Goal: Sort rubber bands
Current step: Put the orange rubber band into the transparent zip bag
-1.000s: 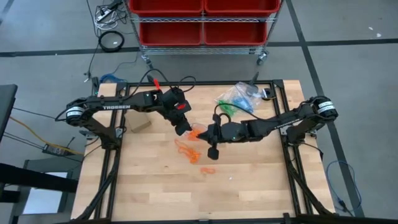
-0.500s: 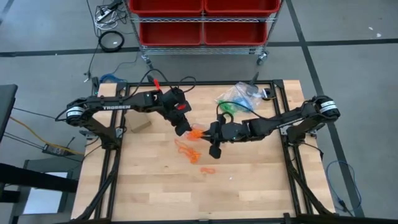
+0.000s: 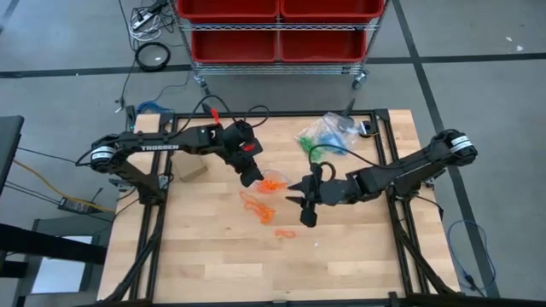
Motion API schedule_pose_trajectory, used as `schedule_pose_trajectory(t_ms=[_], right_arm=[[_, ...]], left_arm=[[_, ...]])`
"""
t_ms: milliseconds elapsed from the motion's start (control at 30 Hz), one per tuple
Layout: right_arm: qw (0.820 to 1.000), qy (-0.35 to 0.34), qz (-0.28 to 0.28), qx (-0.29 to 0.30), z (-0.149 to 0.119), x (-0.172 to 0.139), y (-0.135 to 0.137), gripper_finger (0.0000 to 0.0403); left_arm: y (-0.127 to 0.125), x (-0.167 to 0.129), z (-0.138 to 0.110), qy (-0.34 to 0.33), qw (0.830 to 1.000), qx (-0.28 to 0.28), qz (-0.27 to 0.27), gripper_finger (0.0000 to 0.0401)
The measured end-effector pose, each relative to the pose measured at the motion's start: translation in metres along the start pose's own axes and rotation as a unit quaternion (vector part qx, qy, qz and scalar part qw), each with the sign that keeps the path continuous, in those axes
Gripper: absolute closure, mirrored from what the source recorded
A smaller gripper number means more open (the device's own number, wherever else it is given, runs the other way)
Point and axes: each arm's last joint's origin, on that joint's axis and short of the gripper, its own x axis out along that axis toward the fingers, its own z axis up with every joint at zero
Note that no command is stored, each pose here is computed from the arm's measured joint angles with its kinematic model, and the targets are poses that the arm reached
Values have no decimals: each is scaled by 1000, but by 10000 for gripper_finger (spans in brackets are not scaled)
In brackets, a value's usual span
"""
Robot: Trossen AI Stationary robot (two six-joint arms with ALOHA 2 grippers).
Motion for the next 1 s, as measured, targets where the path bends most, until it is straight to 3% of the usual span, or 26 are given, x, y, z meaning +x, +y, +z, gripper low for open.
schedule_pose_trajectory(t_ms=[133,267,467,800,1000], right_arm=[[1000,14,1,0,-5,1,3,270],[998,41,24,-42,-21,0,22,270],[987,118,32,-104,-88,27,46,270],[978,173,66,-99,-143,70,59,270],[974,192,85,-80,-156,84,61,270]], left_arm=[[0,0,0,-2,1000,0,-1,384],[0,0,0,-1,1000,0,-1,384],[0,0,0,-2,1000,1,0,384],[-1,0,1,-6,1000,1,-2,384],[-1,0,2,-9,1000,2,-4,384]])
